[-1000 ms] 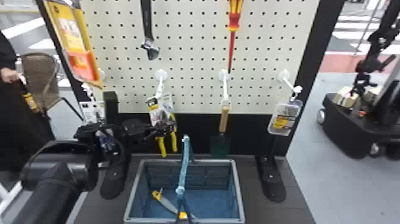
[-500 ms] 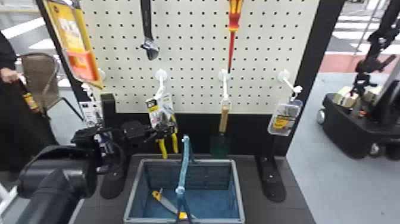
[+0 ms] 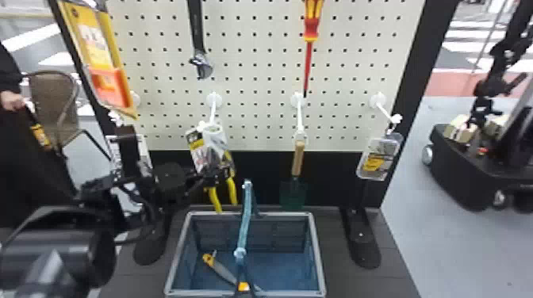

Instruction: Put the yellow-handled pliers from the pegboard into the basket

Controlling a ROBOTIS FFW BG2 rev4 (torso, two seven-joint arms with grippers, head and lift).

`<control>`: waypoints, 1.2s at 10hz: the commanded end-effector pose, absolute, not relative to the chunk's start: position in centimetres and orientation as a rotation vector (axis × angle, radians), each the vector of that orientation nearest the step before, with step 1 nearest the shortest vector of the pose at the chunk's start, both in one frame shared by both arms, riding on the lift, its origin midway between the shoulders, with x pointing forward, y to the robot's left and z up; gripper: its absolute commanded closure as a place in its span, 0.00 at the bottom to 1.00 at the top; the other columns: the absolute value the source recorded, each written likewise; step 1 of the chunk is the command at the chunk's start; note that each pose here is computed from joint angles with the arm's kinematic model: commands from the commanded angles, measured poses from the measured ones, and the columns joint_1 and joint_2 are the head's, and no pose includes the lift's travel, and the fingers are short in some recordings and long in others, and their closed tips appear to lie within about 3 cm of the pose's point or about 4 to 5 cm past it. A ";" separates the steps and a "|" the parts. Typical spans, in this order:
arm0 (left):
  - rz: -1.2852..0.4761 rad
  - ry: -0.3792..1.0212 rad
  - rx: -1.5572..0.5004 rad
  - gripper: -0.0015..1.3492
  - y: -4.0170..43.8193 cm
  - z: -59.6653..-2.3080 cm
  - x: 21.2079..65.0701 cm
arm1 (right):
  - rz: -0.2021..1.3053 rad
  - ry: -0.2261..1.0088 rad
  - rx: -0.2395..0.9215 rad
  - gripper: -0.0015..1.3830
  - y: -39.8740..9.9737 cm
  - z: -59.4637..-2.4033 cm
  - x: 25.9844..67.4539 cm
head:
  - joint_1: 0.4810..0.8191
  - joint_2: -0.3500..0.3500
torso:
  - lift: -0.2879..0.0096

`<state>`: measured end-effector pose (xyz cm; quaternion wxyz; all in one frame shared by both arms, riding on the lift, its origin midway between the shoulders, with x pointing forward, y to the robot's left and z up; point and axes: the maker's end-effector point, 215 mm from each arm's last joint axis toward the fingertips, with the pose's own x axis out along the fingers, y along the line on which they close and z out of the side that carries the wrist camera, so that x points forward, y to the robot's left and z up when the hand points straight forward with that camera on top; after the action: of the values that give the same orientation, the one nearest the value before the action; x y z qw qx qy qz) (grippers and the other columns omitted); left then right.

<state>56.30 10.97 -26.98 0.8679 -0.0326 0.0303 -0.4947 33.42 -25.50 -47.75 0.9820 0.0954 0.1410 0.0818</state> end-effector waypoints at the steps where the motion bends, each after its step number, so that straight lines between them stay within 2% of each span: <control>1: -1.031 0.097 -0.128 0.90 10.8 -29.4 54.6 | 0.163 0.284 0.194 0.38 -25.5 -47.8 33.4 | 0.20 0.50 | 0.63; 7: -1.039 0.223 -0.272 0.90 8.4 -36.7 49.7 | 0.162 0.293 0.196 0.38 -25.5 -48.1 33.1 | 0.20 0.50 | 0.63; 10: -1.103 0.316 -0.289 0.90 7.4 -40.2 49.4 | 0.162 0.293 0.196 0.38 -25.5 -48.2 33.2 | 0.20 0.50 | 0.63; 12: -1.124 0.353 -0.253 0.90 7.6 -40.8 50.8 | 0.162 0.293 0.196 0.38 -25.5 -48.2 33.2 | 0.20 0.50 | 0.63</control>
<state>50.16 7.39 -40.64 0.8235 -0.1239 0.1616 -0.5295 33.15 -25.51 -48.19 0.9813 0.0964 0.1457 0.0811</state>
